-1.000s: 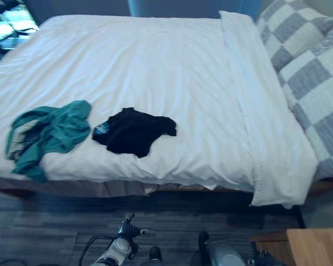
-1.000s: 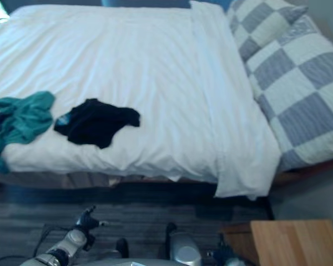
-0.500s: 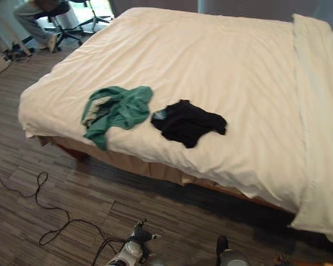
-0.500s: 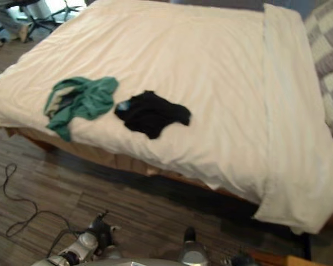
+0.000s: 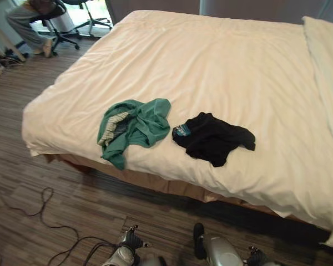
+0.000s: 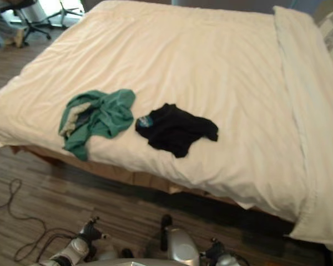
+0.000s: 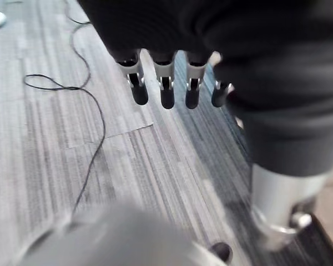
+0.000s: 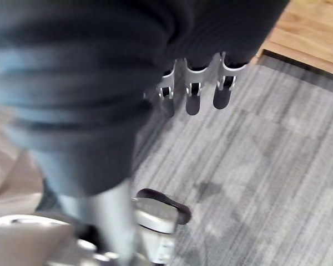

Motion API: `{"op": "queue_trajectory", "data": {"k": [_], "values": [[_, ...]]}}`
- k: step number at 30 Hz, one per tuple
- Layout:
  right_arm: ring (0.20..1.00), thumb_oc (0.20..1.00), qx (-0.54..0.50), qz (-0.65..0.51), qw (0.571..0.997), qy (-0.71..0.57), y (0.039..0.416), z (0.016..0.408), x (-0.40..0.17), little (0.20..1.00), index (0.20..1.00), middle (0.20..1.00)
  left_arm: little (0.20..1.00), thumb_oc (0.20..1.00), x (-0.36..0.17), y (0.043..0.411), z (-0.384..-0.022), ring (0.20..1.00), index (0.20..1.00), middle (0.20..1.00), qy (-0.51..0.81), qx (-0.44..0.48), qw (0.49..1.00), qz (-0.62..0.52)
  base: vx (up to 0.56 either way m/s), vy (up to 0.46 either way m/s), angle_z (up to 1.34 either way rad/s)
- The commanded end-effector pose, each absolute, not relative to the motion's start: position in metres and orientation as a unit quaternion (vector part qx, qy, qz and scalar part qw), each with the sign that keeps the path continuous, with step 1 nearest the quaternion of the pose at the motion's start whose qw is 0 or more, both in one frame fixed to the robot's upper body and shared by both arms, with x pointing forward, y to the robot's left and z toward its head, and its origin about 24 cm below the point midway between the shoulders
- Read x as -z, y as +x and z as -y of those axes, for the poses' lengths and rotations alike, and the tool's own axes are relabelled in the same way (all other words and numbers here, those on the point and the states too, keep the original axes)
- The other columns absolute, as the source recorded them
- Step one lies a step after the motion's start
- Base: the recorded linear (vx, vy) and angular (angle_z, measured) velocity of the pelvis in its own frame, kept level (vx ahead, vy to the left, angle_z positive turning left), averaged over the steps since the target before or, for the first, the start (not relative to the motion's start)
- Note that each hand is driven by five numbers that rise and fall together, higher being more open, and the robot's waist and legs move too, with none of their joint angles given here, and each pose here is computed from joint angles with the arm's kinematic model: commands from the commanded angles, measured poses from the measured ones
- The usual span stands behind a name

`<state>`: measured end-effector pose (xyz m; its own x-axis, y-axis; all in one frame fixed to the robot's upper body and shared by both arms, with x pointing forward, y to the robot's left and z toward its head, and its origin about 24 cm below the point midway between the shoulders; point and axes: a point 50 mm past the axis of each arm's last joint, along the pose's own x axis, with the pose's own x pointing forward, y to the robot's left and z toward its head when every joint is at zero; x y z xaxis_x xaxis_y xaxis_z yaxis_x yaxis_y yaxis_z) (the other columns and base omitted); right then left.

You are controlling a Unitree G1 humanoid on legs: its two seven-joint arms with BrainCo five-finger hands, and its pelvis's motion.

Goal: Tidy up the quilt and then pick up the clothes from the bed and put them into the laundry hamper.

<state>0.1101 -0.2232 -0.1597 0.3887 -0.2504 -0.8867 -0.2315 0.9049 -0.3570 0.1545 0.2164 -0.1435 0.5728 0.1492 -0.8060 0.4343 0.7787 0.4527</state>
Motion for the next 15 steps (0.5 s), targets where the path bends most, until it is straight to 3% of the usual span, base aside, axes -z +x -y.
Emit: {"op": "queue_trajectory", "data": {"k": [1, 6, 11, 15], "values": [[1.000, 1.000, 0.043, -0.519, 0.813, -0.262, 0.131, 0.245, 0.147, 1.000, 1.000, 1.000, 1.000, 1.000, 0.112, 0.216, -0.206, 1.000, 1.000, 1.000, 0.360, 0.082, 0.863, -0.345, 0.16, 0.554, -0.88], [1.000, 1.000, 0.052, -0.490, 0.830, -0.262, 0.148, 0.248, 0.140, 1.000, 1.000, 1.000, 1.000, 1.000, 0.108, 0.227, -0.188, 1.000, 1.000, 1.000, 0.379, 0.120, 0.861, -0.317, 0.23, 0.715, -1.08], [1.000, 1.000, 0.024, -0.463, 0.846, -0.261, 0.161, 0.233, 0.137, 1.000, 1.000, 1.000, 1.000, 1.000, 0.110, 0.230, -0.161, 1.000, 1.000, 1.000, 0.354, 0.154, 0.870, -0.307, 0.15, 0.621, -0.57], [1.000, 1.000, -0.040, -0.419, 0.864, -0.277, 0.190, 0.198, 0.130, 1.000, 1.000, 1.000, 1.000, 1.000, 0.107, 0.232, -0.174, 1.000, 1.000, 1.000, 0.370, 0.138, 0.865, -0.309, -0.16, 0.483, -0.39]]}}
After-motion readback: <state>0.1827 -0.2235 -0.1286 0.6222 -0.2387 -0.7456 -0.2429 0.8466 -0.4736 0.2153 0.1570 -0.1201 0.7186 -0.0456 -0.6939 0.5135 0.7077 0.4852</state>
